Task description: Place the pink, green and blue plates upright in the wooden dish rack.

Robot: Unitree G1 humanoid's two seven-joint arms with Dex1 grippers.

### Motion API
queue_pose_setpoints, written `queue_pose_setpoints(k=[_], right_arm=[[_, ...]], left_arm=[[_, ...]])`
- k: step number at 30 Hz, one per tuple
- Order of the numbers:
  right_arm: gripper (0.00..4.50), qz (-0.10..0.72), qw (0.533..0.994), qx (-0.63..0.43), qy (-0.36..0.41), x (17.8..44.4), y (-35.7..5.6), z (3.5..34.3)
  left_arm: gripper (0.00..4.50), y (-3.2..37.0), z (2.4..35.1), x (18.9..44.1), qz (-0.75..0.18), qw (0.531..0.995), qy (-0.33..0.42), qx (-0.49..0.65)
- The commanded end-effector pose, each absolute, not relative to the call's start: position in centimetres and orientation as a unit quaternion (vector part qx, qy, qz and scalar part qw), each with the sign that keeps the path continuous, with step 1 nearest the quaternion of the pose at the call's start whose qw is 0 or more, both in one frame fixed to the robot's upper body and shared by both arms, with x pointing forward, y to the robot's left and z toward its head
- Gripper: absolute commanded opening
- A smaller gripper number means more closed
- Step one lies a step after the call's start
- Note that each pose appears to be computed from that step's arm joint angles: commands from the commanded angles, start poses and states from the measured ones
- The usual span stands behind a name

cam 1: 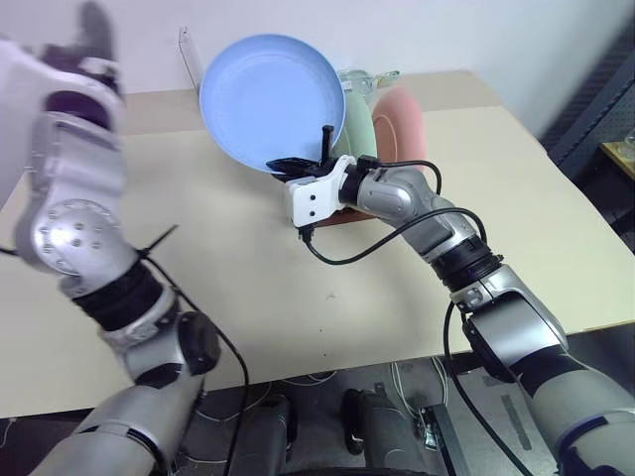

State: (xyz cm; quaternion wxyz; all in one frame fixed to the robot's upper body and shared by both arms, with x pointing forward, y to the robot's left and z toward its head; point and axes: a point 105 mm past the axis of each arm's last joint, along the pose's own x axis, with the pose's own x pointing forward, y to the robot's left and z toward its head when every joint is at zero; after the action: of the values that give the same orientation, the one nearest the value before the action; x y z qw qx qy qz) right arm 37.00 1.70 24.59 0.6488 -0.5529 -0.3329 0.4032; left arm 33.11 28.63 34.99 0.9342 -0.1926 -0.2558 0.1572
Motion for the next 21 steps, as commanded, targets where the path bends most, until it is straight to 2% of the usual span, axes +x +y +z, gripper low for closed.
queue_pose_setpoints(k=[1,3,5,8,10,14,21], right_arm=[[0.0,0.405,0.671,-0.478,-0.397,34.8,1.4,29.2],[0.0,0.428,0.702,-0.402,-0.402,33.8,1.1,31.1],[0.0,0.47,0.736,-0.293,-0.389,32.5,0.6,32.7],[0.0,0.532,0.764,-0.11,-0.348,30.7,0.2,34.5],[0.0,0.557,0.781,0.022,-0.283,30.4,0.1,34.8],[0.0,0.539,0.809,0.162,-0.171,31.8,0.5,34.1],[0.0,0.473,0.844,0.248,-0.054,34.7,0.8,32.2]], left_arm=[[3.86,30.2,33.7,32.9,0.18,0.951,-0.239,-0.072],[3.86,31.0,30.8,33.3,0.169,0.967,-0.19,-0.016],[3.86,29.9,26.7,34.0,0.112,0.986,-0.124,0.024],[3.86,25.8,22.1,34.1,0.007,0.995,-0.07,0.065],[3.86,21.7,19.9,33.5,-0.085,0.991,-0.06,0.085],[3.86,17.4,17.6,32.3,-0.187,0.976,-0.056,0.091],[3.86,13.6,16.8,30.0,-0.304,0.948,-0.059,0.068]])
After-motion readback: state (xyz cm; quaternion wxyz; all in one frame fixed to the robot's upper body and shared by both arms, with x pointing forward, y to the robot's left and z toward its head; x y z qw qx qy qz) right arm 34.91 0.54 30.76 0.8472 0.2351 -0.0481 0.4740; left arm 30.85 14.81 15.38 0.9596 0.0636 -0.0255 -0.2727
